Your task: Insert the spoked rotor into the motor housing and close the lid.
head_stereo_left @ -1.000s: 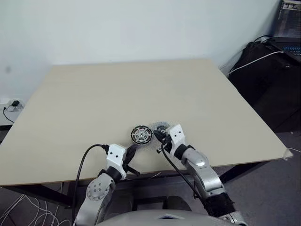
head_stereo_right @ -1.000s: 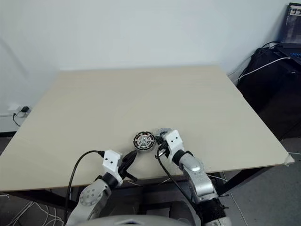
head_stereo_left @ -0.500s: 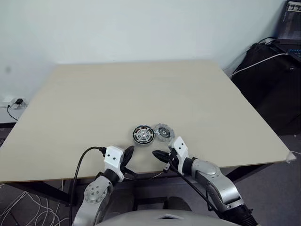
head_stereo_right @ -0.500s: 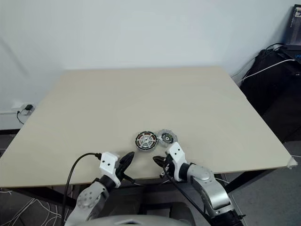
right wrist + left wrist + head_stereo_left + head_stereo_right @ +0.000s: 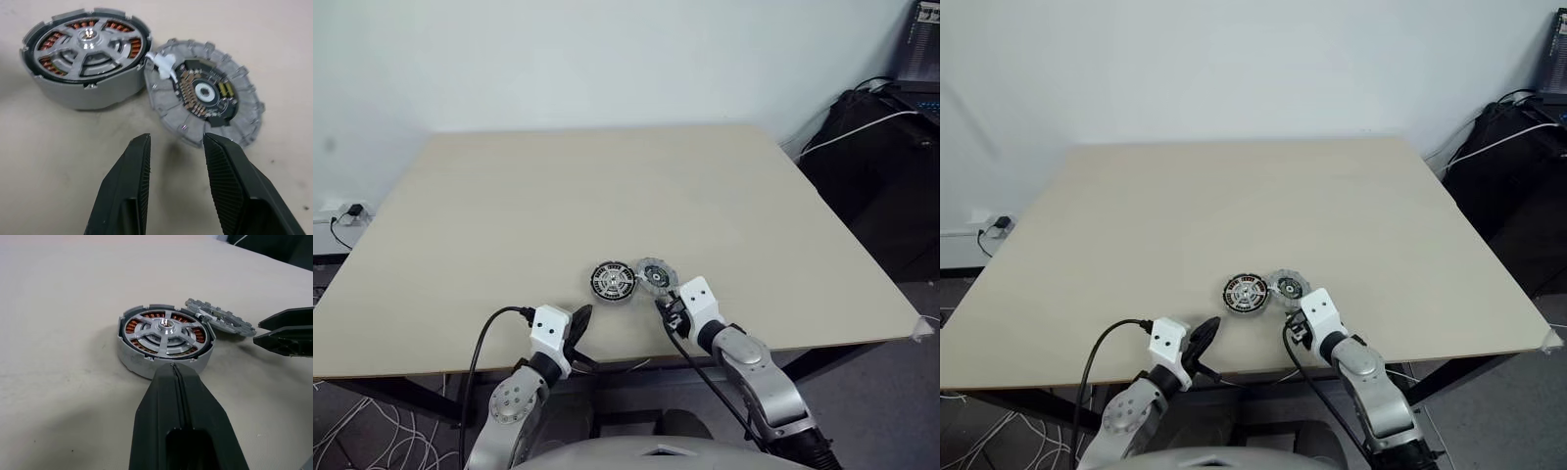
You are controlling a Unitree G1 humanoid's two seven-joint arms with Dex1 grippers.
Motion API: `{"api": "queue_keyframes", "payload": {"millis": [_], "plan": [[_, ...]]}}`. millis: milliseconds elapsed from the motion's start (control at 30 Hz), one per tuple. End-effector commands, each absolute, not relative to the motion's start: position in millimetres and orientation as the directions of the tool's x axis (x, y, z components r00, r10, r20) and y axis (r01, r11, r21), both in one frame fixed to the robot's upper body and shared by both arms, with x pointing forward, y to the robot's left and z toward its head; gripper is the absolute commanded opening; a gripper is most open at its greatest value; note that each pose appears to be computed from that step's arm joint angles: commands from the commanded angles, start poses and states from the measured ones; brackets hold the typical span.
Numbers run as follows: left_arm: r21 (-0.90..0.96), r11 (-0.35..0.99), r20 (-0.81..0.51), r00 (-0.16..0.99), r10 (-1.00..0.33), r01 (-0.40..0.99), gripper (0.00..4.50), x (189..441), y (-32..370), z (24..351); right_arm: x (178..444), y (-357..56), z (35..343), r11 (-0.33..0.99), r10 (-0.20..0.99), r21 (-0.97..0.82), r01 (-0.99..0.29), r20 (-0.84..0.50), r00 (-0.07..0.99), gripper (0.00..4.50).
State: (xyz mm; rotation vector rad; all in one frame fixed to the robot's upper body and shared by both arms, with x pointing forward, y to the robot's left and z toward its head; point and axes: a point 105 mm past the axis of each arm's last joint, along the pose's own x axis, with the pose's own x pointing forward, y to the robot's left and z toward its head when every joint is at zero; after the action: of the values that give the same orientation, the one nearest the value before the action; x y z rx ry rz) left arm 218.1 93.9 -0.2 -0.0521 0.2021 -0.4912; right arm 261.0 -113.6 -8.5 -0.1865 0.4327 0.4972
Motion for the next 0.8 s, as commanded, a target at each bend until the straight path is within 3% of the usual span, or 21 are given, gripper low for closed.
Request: {"api": "queue_keyframes", "payload": {"millis": [33, 800], "plan": [[-0.091, 0.879, -0.142, 0.868, -0.476, 0.468, 0.00, 222, 94, 6, 267, -120, 0, 0.887, 0.393, -0.067, -0.458, -0.414, 0.821, 1.84], [-0.096, 0.880, -0.135, 0.869, -0.475, 0.466, 0.00, 224, 95, -5, 277, -134, -8, 0.860, 0.323, -0.238, -0.452, -0.432, 0.842, 1.84]]}}
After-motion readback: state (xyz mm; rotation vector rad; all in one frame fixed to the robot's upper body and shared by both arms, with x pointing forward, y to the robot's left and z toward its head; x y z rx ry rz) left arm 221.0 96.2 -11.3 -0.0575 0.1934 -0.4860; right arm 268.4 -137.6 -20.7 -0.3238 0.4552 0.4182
